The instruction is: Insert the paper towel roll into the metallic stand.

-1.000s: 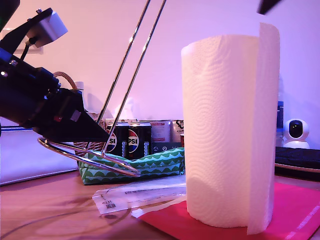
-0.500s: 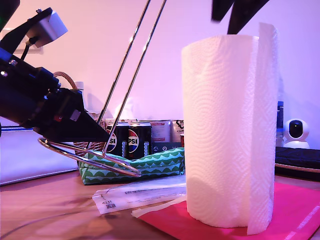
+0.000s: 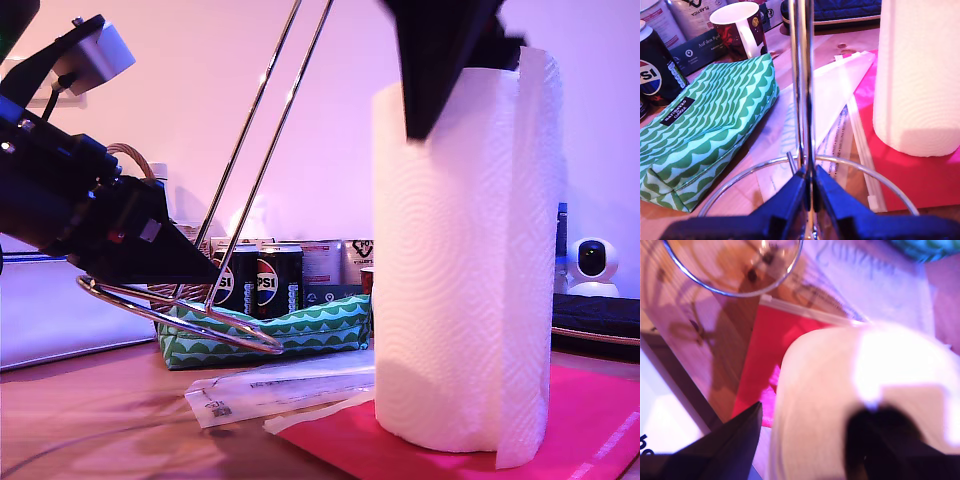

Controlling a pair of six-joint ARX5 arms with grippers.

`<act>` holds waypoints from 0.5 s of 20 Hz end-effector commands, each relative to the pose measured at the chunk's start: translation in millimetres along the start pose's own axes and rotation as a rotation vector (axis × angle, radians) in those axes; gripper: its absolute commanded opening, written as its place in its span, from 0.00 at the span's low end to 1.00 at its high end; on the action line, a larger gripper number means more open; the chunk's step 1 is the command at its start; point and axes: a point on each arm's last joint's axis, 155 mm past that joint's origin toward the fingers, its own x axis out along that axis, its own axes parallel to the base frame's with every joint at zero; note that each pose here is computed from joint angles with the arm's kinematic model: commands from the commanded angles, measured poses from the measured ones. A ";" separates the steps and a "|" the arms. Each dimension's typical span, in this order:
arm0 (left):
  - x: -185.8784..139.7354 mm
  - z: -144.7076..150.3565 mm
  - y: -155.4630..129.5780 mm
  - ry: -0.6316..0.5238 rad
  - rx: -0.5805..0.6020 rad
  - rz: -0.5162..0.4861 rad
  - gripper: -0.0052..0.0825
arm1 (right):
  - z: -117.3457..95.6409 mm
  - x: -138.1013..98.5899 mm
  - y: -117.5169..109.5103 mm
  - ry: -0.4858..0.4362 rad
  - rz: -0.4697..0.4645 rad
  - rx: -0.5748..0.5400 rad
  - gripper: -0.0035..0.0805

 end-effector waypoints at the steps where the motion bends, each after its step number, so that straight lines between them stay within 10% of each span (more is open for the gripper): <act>1: -1.7 15.3 3.0 -0.045 0.009 0.008 0.03 | -0.2 -2.2 3.5 -0.005 0.001 -0.009 0.37; 3: -1.7 14.8 3.0 -0.043 0.023 0.008 0.03 | -2.0 -2.3 3.7 0.002 0.003 -0.005 0.04; 10: -2.0 14.5 7.1 -0.042 0.053 0.020 0.03 | -4.8 -29.8 1.4 -0.014 -0.019 0.011 0.03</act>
